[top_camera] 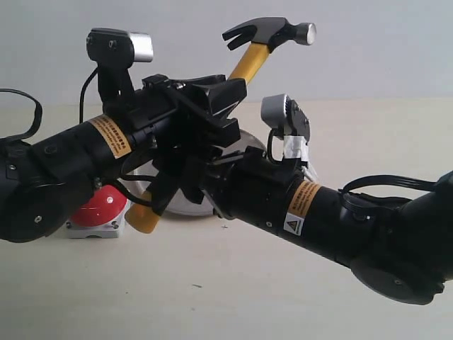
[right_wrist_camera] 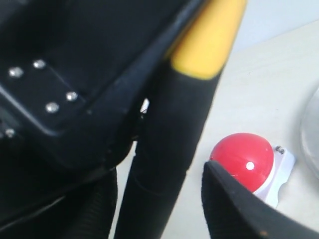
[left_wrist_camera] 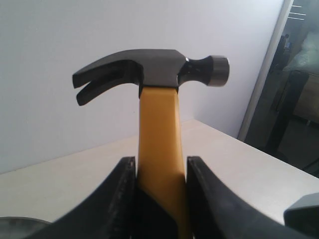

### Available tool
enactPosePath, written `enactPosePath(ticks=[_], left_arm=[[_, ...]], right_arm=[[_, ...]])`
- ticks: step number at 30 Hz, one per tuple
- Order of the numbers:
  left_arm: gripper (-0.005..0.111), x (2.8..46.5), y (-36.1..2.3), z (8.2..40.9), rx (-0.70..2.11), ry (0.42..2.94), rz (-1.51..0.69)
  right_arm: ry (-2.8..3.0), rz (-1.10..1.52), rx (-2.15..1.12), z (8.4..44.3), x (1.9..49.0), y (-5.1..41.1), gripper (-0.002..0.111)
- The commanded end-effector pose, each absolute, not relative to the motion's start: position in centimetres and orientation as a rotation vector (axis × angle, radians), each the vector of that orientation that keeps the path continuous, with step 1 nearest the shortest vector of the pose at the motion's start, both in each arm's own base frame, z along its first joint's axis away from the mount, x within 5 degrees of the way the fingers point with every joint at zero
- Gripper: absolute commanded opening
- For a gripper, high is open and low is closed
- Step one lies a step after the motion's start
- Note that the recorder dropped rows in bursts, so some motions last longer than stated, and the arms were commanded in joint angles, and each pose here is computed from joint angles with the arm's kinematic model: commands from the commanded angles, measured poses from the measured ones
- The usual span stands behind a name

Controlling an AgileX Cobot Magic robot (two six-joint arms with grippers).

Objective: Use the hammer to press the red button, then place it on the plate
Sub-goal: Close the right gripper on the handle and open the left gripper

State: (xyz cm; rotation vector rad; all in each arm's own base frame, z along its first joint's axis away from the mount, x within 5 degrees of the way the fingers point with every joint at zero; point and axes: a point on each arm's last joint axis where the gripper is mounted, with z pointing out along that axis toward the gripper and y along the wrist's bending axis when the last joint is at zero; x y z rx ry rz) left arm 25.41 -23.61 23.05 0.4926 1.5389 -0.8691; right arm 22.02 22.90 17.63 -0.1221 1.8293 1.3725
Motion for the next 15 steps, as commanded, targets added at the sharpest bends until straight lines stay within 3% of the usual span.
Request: enactPosePath(ticks=[1, 9, 15], left_arm=[[0.000, 25.08, -23.78, 24.56, 0.516, 1.433, -0.897], [0.000, 24.99, -23.86, 24.48, 0.537, 1.435, -0.896], [0.000, 25.01, -23.86, 24.37, 0.539, 1.447, -0.890]], right_arm=[[1.744, 1.420, -0.111, 18.62, 22.27, 23.12, 0.049], [1.730, 1.437, -0.098, 18.76, 22.28, 23.11, 0.046], [1.722, 1.485, -0.088, 18.94, 22.12, 23.20, 0.013]])
